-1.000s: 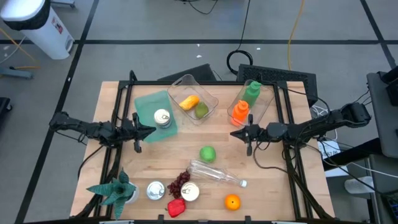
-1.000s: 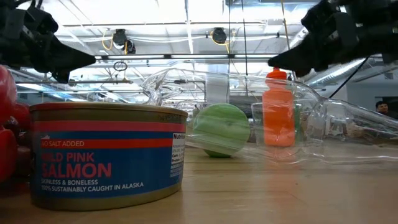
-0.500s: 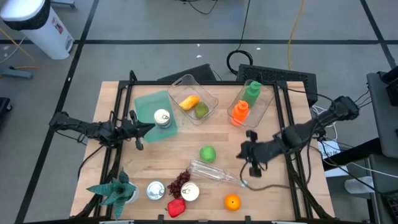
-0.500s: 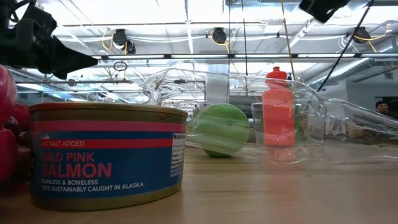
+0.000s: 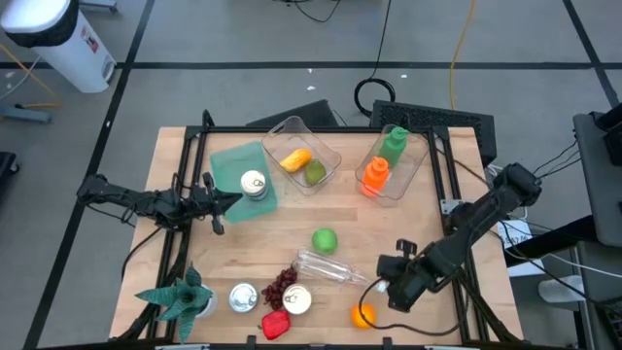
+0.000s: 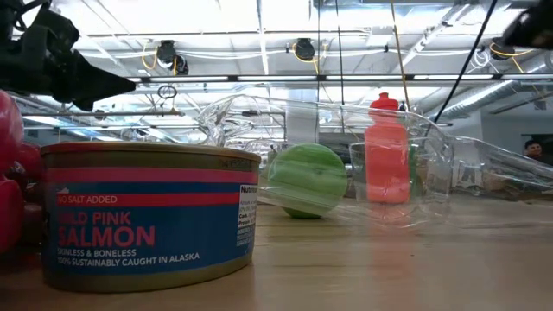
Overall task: Pick & Place Food Item
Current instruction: Put the transparent bottle into the right transparent bin
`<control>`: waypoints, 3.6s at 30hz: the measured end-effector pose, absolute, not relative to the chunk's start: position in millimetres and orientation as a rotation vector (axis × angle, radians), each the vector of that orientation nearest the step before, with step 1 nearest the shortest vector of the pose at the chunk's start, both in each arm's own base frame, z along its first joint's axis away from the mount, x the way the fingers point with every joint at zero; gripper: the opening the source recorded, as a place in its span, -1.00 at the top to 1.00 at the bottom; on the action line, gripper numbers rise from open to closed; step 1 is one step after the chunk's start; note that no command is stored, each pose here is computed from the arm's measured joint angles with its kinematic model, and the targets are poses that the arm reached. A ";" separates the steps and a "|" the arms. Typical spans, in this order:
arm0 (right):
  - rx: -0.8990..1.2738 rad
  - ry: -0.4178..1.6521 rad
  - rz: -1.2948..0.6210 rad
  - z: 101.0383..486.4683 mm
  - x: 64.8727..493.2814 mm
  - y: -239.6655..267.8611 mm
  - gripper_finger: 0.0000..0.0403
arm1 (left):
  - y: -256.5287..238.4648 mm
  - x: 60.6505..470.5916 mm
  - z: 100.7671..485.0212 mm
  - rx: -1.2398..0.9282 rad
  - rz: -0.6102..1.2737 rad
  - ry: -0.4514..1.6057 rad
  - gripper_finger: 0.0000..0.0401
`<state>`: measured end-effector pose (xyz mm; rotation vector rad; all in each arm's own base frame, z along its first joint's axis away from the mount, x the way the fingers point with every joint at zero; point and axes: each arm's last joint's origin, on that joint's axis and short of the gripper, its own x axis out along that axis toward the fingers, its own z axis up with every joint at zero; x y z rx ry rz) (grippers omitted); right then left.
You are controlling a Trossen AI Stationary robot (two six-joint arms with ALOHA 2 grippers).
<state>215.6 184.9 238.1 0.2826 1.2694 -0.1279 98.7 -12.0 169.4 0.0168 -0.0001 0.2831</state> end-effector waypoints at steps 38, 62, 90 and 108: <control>0.349 1.083 -0.040 157.8 198.8 193.7 -0.16 | -12.3 98.8 169.4 -0.009 0.271 -0.003 0.90; 0.294 1.006 -0.124 132.0 199.9 207.8 -0.08 | -12.3 98.8 169.4 -0.022 0.272 -0.005 0.90; -0.033 1.221 -0.227 331.2 186.1 162.2 0.41 | -12.3 98.7 169.6 -0.037 0.272 -0.008 0.90; -0.202 1.078 -0.102 402.5 209.7 98.4 0.41 | -16.8 99.3 177.5 -0.097 0.107 -0.086 0.90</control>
